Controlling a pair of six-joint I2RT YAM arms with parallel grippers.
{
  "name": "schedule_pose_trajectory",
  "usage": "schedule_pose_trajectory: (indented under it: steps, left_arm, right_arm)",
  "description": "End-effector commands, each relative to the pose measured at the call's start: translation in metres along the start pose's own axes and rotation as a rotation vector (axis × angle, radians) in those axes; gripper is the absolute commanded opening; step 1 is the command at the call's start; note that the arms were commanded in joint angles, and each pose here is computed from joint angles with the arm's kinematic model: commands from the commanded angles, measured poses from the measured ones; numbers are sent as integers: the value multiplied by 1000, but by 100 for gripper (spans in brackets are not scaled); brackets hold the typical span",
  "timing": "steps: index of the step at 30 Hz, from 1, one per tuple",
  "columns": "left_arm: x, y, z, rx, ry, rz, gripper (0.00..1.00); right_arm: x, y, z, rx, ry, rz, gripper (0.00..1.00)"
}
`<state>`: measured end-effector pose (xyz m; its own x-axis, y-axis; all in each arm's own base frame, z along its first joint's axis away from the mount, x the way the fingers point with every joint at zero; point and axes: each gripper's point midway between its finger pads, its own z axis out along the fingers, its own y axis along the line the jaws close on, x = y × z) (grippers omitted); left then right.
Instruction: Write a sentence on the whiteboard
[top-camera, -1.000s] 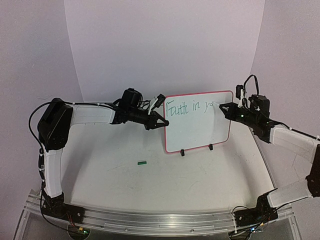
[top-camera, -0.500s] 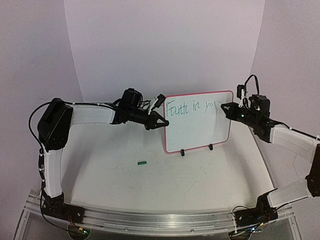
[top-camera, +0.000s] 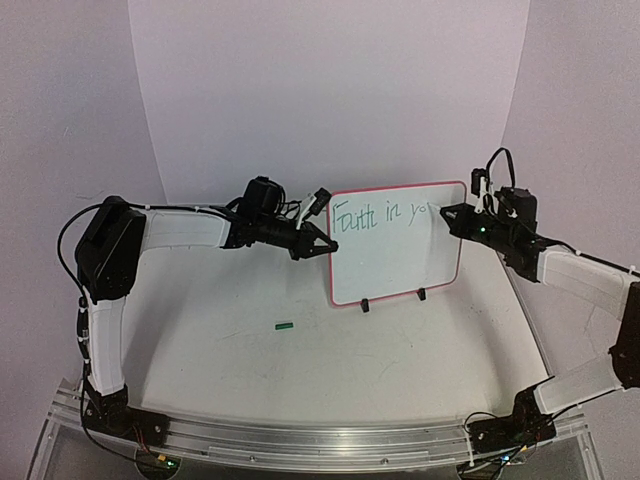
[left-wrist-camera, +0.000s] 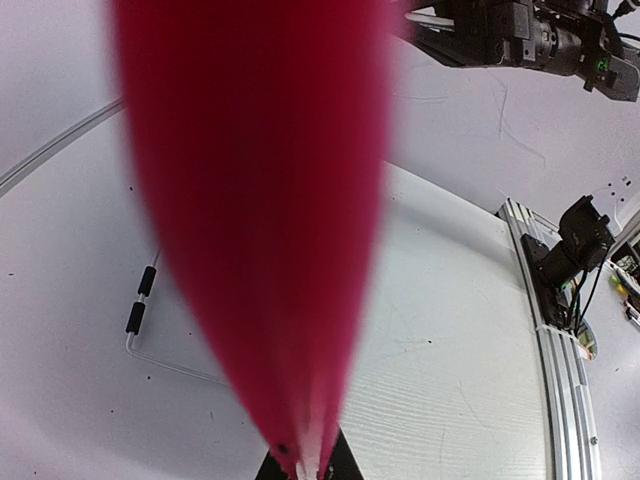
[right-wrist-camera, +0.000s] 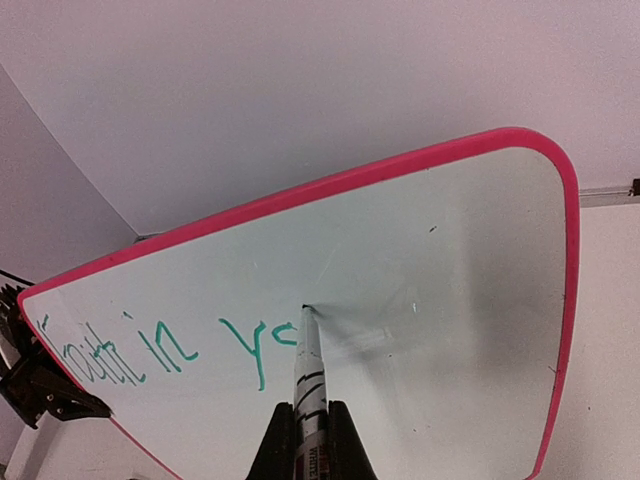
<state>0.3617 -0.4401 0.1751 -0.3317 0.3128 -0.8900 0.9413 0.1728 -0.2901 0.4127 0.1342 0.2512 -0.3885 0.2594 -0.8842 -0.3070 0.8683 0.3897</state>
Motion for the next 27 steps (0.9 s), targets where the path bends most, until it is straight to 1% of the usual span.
schedule_pose_trajectory:
  steps: [1,6,10,21,27]
  left_arm:
    - [78,-17,18,49,230,-167,0]
    - [78,-17,18,49,231,-169,0]
    - [78,-17,18,49,230,-169,0]
    - [78,-17,18,49,230,-168,0]
    - [78,-17,18,49,230,-169,0]
  right_arm:
    - [-4,-3,-1,14,-19,-8,0]
    - [11,-9,-3,23,9,6,0]
    - [14,-11,-4,36,10,10,0]
    - [-20,-8,-11,69,-67,-27,0]
    - [-31,-5,-9,66,-85,-41,0]
